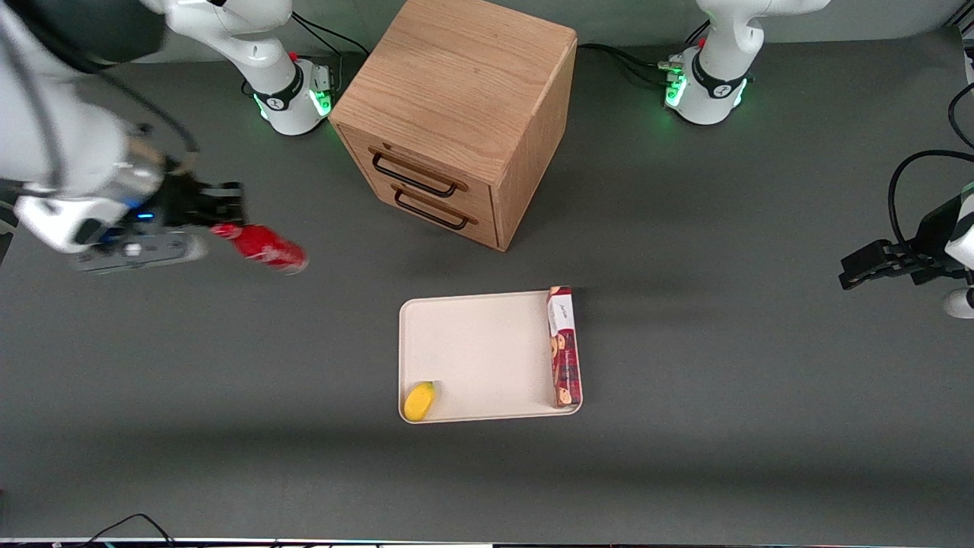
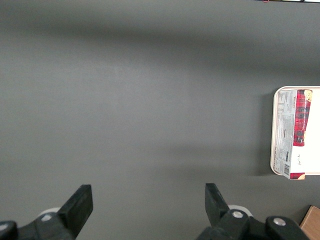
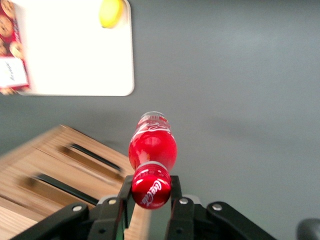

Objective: Place coke bottle on tray
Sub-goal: 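Lift the bottle and carry it with the right gripper over the tray, then lower the bottle onto the tray and open the right gripper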

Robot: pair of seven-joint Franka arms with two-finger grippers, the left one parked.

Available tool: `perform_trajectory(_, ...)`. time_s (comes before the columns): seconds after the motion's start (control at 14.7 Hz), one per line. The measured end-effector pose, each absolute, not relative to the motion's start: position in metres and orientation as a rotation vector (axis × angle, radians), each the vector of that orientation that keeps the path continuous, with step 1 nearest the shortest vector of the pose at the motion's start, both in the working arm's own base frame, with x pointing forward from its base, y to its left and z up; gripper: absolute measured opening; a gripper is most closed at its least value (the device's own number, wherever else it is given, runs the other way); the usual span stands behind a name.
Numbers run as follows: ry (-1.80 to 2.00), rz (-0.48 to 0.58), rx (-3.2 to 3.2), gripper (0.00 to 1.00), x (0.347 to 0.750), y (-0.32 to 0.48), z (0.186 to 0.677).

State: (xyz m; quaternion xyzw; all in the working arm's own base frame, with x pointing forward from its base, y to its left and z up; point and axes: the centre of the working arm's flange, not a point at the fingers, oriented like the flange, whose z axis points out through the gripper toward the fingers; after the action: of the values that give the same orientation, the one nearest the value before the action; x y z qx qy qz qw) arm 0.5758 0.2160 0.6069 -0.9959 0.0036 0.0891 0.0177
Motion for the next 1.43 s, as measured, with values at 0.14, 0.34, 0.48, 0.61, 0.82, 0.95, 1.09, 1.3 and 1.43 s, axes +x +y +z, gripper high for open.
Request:
perform_trajectory(0.14, 0.175, 0.265, -3.063, 0.31, 0.583, 0.262, 0.577)
perform_trajectory(0.34, 0.347, 0.254, -3.026, 0.31, 0.602, 0.3, 0.512)
perform_trajectory(0.48, 0.406, 0.217, -3.07, 0.31, 0.604, 0.324, 0.462)
perform_trajectory(0.61, 0.452, 0.196, -3.118, 0.31, 0.598, 0.347, 0.413)
perform_trajectory(0.82, 0.495, 0.19, -3.151, 0.31, 0.593, 0.369, 0.364)
perform_trajectory(0.95, 0.511, 0.183, -3.146, 0.31, 0.594, 0.372, 0.353)
perform_trajectory(1.09, 0.518, 0.152, -3.155, 0.31, 0.597, 0.371, 0.35)
perform_trajectory(1.3, 0.528, 0.12, -3.172, 0.38, 0.6, 0.37, 0.341)
perform_trajectory(1.43, 0.527, 0.103, -3.164, 0.56, 0.602, 0.37, 0.344)
